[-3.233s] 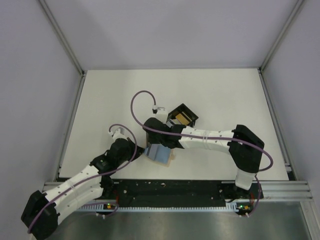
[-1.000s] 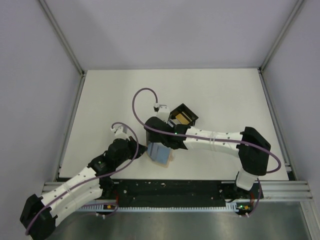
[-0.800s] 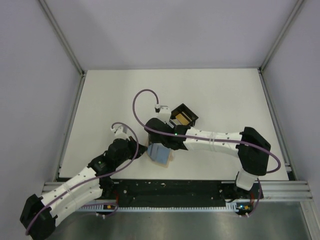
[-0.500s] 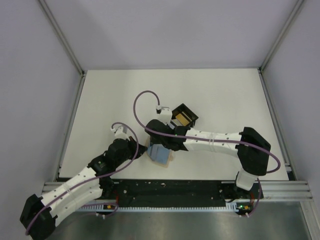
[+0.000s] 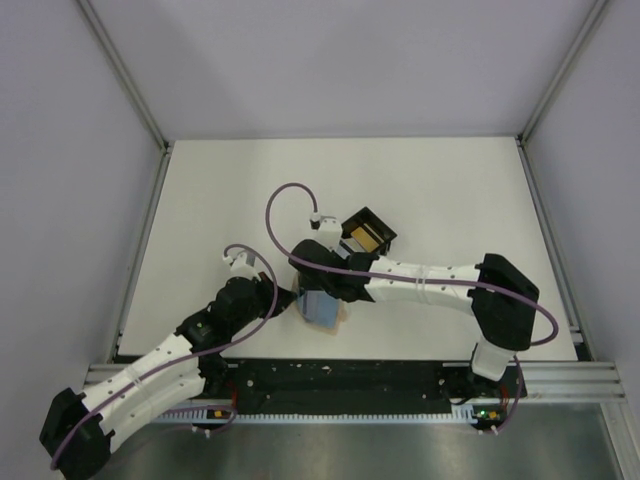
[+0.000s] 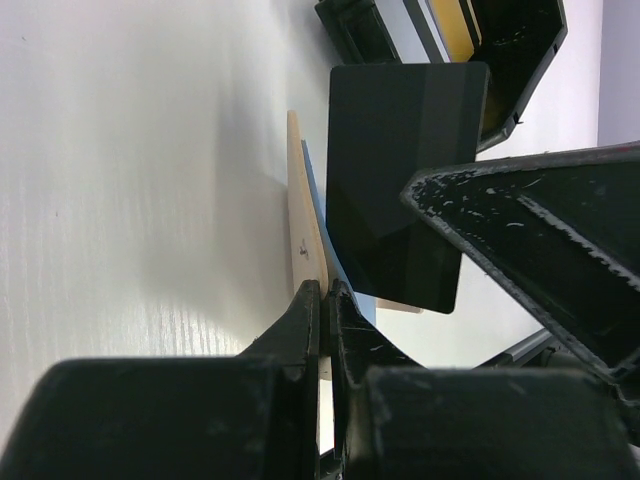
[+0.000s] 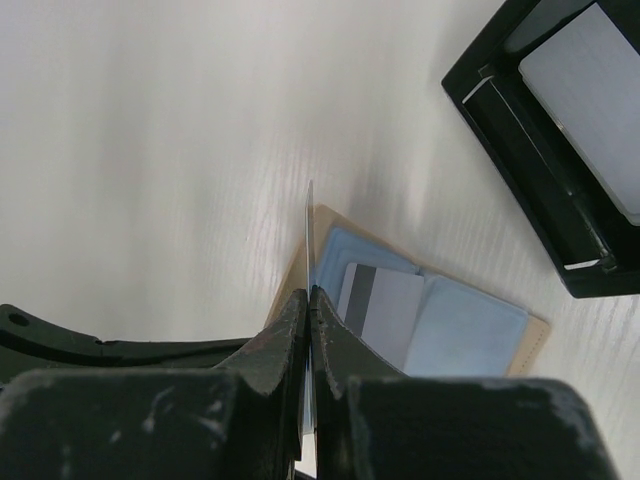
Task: Put the credit cards into the card holder
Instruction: Insert the credit card into the card holder.
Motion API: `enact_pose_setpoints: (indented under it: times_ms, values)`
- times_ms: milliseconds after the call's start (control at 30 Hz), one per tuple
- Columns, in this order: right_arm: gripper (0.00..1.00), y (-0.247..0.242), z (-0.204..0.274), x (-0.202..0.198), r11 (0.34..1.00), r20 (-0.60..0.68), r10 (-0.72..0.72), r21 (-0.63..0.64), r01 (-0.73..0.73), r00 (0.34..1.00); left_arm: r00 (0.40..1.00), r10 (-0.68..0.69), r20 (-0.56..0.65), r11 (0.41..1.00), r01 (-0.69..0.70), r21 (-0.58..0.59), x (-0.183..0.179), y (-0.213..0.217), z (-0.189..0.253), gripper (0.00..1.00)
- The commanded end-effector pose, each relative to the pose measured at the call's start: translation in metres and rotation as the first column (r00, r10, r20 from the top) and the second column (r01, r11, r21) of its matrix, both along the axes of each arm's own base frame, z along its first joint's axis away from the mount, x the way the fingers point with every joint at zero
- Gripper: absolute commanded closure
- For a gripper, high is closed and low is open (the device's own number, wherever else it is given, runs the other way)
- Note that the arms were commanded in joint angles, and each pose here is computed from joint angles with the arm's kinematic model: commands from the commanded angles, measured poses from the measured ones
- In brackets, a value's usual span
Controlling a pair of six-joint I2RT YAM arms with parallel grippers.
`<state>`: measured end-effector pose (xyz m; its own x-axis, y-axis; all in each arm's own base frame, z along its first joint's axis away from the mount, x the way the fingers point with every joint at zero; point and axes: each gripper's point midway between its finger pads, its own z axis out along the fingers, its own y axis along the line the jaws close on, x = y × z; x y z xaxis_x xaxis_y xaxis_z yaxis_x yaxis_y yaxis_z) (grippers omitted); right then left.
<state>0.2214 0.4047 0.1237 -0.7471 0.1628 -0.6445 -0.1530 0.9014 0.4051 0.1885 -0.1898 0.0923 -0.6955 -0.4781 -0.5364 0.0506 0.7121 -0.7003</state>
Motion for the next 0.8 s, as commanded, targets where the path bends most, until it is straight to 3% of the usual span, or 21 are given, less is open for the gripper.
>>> enact_pose_setpoints:
  times_ms: [0,400,767]
  values:
    - [1.0,0.012,0.0,-0.009,0.998,-0.001,0.055,-0.039,-0.055,0.998,0.994,-0.031,0.101,0.996,0.039,-0.075,0.007,-0.013,0.033,1.0]
    - [1.0,-0.004,-0.004,-0.009,0.964,0.055,0.066,-0.26,-0.05,0.996,0.992,-0.045,0.114,0.996,0.053,-0.072,0.006,-0.014,0.034,1.0]
    - [1.0,-0.038,0.014,-0.007,0.952,0.105,0.024,-0.307,0.009,0.994,0.988,-0.075,0.136,0.995,0.084,-0.057,0.004,-0.015,0.036,1.0]
